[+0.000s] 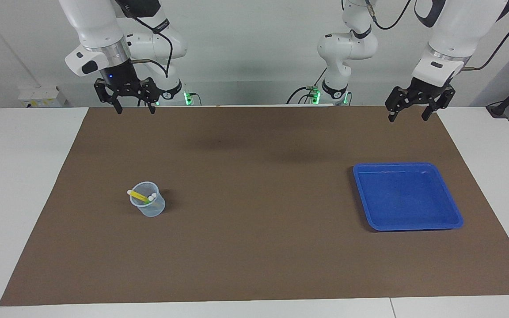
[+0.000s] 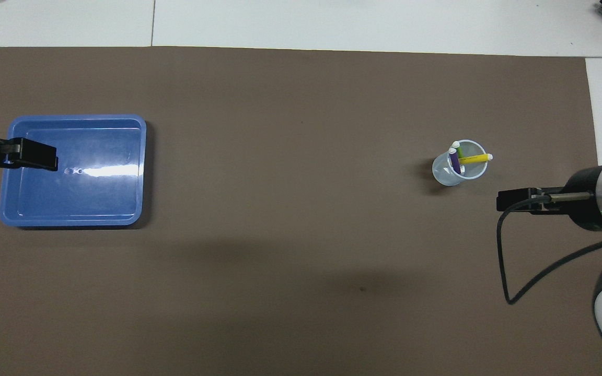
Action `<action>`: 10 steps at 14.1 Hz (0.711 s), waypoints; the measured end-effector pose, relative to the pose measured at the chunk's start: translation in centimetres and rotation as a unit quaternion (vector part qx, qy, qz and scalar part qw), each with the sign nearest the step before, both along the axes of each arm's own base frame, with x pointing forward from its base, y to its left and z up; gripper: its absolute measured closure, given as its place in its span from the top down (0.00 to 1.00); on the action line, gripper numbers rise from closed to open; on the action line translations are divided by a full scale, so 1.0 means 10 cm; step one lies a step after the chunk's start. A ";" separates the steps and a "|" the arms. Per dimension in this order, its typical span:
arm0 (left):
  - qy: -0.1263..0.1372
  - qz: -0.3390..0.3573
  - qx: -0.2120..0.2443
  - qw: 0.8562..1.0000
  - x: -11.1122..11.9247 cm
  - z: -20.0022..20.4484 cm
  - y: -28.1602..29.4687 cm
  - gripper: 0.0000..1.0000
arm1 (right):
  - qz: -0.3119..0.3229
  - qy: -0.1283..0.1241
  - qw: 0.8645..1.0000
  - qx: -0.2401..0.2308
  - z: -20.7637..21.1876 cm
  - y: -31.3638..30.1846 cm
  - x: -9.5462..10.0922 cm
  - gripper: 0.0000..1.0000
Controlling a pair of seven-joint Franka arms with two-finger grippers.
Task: Right arm passes pens to left for tray arrangement
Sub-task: 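Move the right gripper toward the white cup holding pens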
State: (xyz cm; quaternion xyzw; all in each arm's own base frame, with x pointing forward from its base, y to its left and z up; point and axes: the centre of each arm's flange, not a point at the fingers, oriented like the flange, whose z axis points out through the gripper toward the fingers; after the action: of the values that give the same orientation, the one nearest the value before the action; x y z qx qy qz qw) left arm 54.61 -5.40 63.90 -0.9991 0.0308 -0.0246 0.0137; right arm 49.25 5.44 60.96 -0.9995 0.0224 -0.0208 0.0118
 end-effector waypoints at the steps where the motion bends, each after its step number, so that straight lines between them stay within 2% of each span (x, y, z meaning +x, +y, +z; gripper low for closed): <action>1: 0.000 0.000 0.000 1.000 0.00 0.00 0.00 1.00 | 0.004 0.003 1.000 -0.001 -0.03 0.00 -0.03 1.00; 7: 0.000 0.000 0.000 1.000 0.00 0.00 0.00 1.00 | 0.006 0.035 0.999 -0.004 -0.34 -0.02 -0.10 1.00; 8: 0.000 0.000 0.000 1.000 0.00 0.00 0.00 1.00 | 0.007 0.037 0.999 -0.004 -0.39 -0.03 -0.09 1.00; 10: 0.000 0.000 0.000 1.000 0.00 0.00 0.00 1.00 | 0.011 0.019 1.000 -0.003 -0.47 -0.01 -0.04 1.00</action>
State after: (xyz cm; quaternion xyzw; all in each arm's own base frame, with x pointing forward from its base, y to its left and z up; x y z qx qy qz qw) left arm 54.61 -5.40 63.90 -0.9991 0.0308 -0.0246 0.0137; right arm 48.88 5.31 56.27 -0.9999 0.0116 -0.0016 0.0090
